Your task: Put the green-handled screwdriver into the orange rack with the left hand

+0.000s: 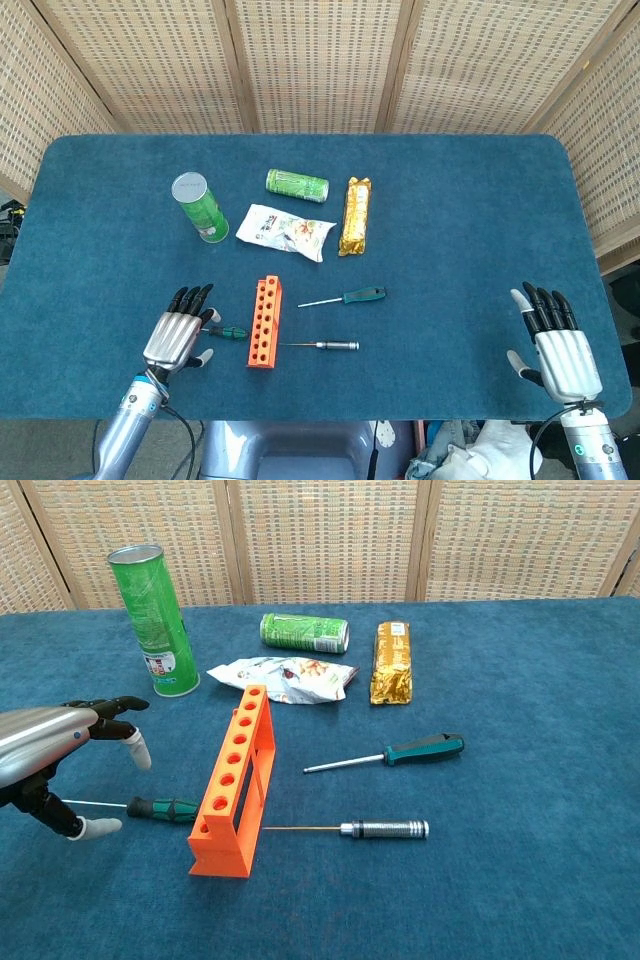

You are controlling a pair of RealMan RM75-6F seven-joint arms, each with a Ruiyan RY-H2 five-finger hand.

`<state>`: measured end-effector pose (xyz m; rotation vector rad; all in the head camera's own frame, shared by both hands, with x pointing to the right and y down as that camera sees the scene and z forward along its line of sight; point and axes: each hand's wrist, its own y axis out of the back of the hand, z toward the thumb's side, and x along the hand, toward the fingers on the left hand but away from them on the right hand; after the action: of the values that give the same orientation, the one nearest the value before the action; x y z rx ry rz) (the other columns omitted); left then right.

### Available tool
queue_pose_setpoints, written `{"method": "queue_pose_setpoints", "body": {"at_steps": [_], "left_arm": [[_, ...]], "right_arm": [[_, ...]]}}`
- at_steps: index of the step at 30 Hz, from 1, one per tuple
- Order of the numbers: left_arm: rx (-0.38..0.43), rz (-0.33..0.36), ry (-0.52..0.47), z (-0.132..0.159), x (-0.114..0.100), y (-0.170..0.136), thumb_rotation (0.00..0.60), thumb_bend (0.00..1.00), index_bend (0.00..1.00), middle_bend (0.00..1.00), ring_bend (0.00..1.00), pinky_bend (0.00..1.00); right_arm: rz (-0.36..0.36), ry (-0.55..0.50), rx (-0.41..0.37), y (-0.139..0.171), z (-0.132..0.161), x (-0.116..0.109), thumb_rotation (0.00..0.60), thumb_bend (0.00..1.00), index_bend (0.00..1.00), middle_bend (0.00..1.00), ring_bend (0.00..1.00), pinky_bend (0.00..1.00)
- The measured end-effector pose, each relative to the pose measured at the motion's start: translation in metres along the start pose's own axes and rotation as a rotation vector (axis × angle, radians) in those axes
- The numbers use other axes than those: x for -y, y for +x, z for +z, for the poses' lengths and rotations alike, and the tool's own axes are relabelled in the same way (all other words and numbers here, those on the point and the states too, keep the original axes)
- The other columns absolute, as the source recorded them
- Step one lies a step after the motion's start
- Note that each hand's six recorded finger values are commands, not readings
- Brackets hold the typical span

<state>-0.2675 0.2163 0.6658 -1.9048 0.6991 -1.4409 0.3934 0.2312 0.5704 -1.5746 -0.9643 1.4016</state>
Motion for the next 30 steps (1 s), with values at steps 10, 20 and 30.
{"method": "queue_pose_setpoints", "body": {"at_steps": [10, 20, 30], "left_arm": [[0.004, -0.006, 0.007, 0.016, 0.006, 0.021, 0.600, 0.25, 0.40, 0.00, 0.00, 0.00], [0.000, -0.032, 0.018, 0.024, 0.017, 0.032, 0.600, 0.26, 0.41, 0.00, 0.00, 0.00], [-0.009, -0.048, 0.033, 0.026, 0.023, 0.037, 0.600, 0.26, 0.43, 0.00, 0.00, 0.00]], "right_arm": [[0.002, -0.010, 0.006, -0.001, -0.003, 0.000, 0.600, 0.24, 0.00, 0.00, 0.00, 0.00], [-0.002, -0.014, 0.008, -0.001, -0.004, -0.001, 0.600, 0.24, 0.00, 0.00, 0.00, 0.00], [-0.002, -0.018, 0.009, -0.001, -0.004, -0.002, 0.600, 0.24, 0.00, 0.00, 0.00, 0.00]]}}
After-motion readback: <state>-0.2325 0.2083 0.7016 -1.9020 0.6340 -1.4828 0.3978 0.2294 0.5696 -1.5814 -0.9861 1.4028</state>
